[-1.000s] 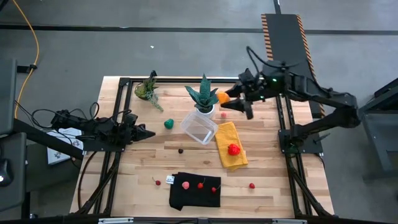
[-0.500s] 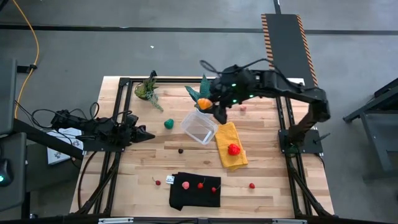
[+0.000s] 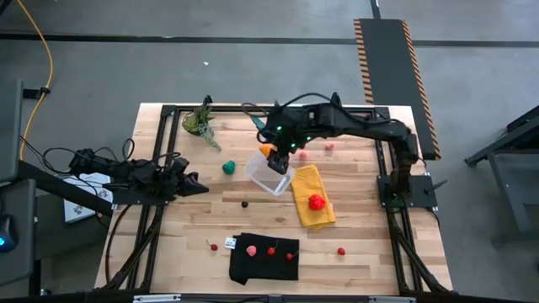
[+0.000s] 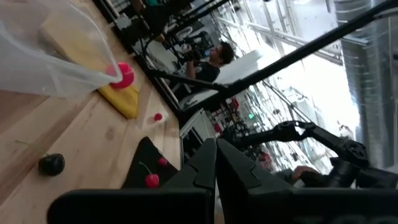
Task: Pick and placing Produce into tupperware
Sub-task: Put the yellow croissant into the transparent container
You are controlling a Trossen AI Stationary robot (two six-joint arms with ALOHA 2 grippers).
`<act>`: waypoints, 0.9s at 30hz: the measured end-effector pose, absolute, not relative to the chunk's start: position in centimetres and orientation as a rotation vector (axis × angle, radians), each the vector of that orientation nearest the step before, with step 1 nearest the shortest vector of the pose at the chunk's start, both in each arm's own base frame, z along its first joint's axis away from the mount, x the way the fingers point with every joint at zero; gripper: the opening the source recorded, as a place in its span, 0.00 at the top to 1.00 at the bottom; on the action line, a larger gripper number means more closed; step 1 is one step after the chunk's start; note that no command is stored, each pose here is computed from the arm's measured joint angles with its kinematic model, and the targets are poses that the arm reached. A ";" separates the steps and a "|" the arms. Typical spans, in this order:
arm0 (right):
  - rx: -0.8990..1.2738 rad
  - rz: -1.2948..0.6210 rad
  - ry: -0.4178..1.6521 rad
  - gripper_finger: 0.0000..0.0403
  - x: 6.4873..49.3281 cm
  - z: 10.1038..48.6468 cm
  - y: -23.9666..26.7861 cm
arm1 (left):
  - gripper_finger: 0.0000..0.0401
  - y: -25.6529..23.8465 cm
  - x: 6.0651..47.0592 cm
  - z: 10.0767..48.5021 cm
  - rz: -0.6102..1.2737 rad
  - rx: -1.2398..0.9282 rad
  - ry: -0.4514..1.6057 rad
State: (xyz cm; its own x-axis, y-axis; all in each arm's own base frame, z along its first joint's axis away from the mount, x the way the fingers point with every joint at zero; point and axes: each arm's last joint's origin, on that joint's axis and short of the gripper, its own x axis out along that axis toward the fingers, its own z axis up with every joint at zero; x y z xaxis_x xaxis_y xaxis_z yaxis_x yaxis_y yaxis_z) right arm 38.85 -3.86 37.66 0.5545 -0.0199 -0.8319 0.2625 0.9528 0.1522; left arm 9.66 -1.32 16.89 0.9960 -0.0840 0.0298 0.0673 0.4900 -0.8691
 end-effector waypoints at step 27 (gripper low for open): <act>0.171 -0.212 1.142 0.52 41.7 30.7 -2.2 | 1.00 -1.4 9.6 16.8 -0.118 -1.053 0.041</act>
State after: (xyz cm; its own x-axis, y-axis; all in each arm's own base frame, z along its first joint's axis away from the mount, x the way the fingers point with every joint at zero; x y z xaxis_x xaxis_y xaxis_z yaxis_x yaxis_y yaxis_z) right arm 41.69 -2.19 30.73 0.3991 -0.0795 -0.9135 0.2532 0.9670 0.0265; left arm 9.65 -1.42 16.82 0.9929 -0.1168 0.0225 0.0773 0.4891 -0.8688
